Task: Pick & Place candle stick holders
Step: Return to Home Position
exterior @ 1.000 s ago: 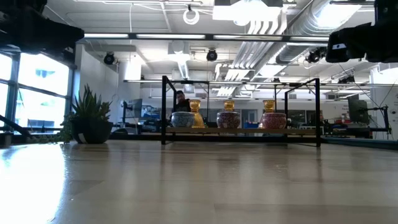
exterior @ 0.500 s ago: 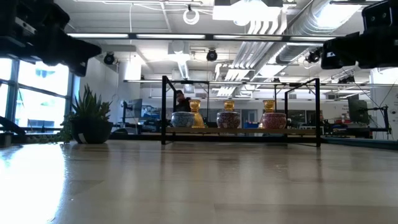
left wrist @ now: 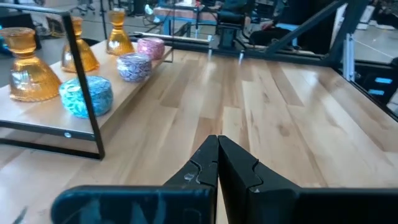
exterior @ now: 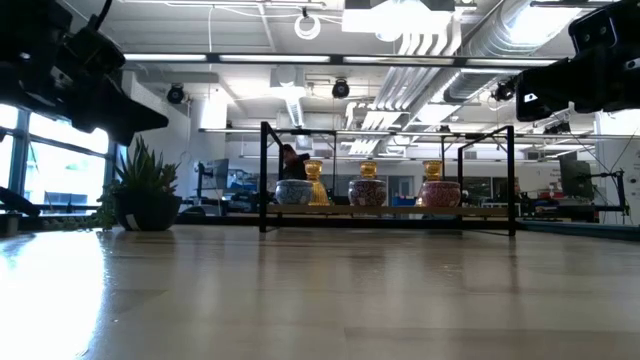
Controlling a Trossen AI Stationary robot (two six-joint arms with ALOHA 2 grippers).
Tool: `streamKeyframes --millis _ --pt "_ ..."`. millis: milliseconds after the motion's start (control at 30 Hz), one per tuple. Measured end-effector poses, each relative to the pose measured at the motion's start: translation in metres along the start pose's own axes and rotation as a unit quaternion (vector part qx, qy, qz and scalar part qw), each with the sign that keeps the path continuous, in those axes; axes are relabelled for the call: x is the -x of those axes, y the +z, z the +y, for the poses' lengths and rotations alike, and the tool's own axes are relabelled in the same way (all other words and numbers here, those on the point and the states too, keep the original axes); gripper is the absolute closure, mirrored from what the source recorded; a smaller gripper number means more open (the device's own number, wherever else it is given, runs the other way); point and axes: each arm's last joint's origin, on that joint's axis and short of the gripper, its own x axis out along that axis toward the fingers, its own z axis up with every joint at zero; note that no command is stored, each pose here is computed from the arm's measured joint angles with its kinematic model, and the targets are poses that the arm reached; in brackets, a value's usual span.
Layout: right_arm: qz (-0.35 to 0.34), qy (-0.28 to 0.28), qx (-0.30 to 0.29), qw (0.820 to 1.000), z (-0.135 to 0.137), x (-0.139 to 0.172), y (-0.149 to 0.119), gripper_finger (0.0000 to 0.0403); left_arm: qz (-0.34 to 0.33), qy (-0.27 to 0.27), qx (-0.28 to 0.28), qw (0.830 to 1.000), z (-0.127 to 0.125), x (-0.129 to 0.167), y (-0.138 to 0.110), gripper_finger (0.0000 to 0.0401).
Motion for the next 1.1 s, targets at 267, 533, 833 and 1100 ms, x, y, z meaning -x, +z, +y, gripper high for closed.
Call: streamKeyframes --millis 267,533,833,1100 --pt "-0.002 0.0 0.001 1.0 0.0 0.0 0.0004 0.0402 0.002 -0.005 -0.002 1.0 -0.0003 0.0 -0.0002 0.04" --pt "-0.003 0.0 0.001 1.0 -0.0001 0.0 0.0005 0.0402 0.001 -0.005 -0.002 1.0 -0.0003 0.0 -0.0003 0.04" --pt "-0.003 0.0 0.001 1.0 -0.0001 0.0 0.0005 0.0402 0.001 -0.005 -0.002 1.0 -0.0003 0.0 -0.0002 0.04" --pt "-0.003 0.0 0.001 1.0 -0.0001 0.0 0.0006 0.0402 0.001 -0.005 -0.002 1.0 -0.0003 0.0 -0.0002 0.04"
